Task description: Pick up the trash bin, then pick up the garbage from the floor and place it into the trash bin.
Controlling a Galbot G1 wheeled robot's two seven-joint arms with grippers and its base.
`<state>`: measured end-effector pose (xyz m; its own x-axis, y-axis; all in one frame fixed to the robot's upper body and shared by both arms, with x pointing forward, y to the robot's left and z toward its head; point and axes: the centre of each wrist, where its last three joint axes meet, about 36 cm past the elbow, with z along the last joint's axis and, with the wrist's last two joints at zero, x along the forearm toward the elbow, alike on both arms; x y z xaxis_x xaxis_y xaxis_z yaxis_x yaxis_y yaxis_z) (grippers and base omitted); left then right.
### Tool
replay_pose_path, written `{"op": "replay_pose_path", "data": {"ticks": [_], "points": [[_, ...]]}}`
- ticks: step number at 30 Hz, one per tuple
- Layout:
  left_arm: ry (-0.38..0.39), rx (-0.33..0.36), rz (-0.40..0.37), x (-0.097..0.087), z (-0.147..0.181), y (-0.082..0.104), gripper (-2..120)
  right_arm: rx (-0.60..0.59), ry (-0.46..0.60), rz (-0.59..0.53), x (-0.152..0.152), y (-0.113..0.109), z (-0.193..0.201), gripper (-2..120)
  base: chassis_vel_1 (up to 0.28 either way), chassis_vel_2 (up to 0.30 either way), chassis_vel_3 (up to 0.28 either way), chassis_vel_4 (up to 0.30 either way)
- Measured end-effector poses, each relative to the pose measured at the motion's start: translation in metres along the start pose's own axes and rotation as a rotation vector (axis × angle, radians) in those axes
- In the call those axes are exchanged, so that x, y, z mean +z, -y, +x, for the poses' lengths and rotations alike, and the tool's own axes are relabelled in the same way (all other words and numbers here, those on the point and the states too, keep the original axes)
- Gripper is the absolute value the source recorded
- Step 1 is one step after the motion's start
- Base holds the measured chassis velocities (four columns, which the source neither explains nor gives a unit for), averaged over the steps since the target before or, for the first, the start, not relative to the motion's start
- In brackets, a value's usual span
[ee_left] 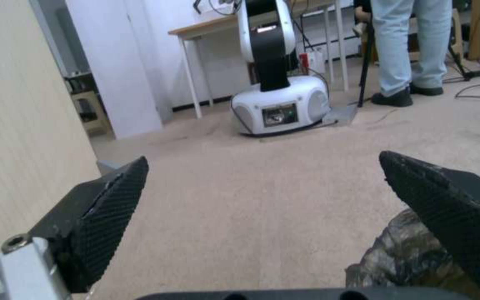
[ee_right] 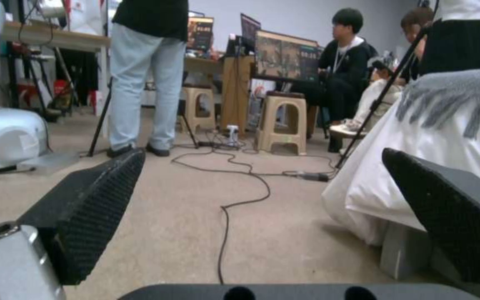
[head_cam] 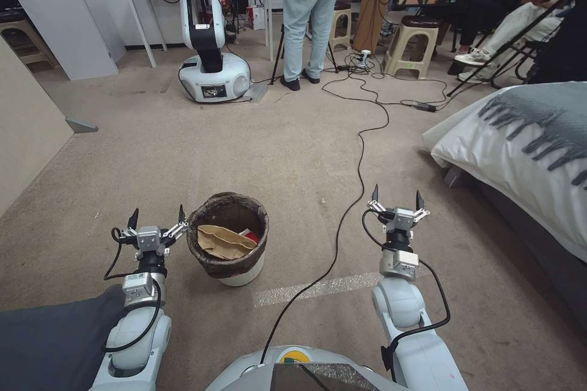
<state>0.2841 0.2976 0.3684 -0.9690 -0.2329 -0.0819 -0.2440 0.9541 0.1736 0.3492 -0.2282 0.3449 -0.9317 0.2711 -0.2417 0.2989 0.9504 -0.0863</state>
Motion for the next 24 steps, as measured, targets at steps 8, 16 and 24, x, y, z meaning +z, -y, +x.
{"op": "replay_pose_path", "data": {"ticks": [8, 16, 24], "points": [[0.003, -0.005, 0.002, 0.0005, -0.0022, 0.0015, 100, -0.023, -0.003, -0.005, 0.0014, -0.0004, 0.0037, 100, 0.0, 0.0, 0.0, 0.0], [0.001, -0.005, 0.002, 0.0003, -0.0025, 0.0014, 100, -0.023, -0.004, -0.006, 0.0015, -0.0003, 0.0038, 100, 0.0, 0.0, 0.0, 0.0], [-0.003, -0.005, 0.003, 0.0, -0.0029, 0.0015, 100, -0.023, -0.004, -0.006, 0.0014, -0.0003, 0.0038, 100, 0.0, 0.0, 0.0, 0.0]]}}
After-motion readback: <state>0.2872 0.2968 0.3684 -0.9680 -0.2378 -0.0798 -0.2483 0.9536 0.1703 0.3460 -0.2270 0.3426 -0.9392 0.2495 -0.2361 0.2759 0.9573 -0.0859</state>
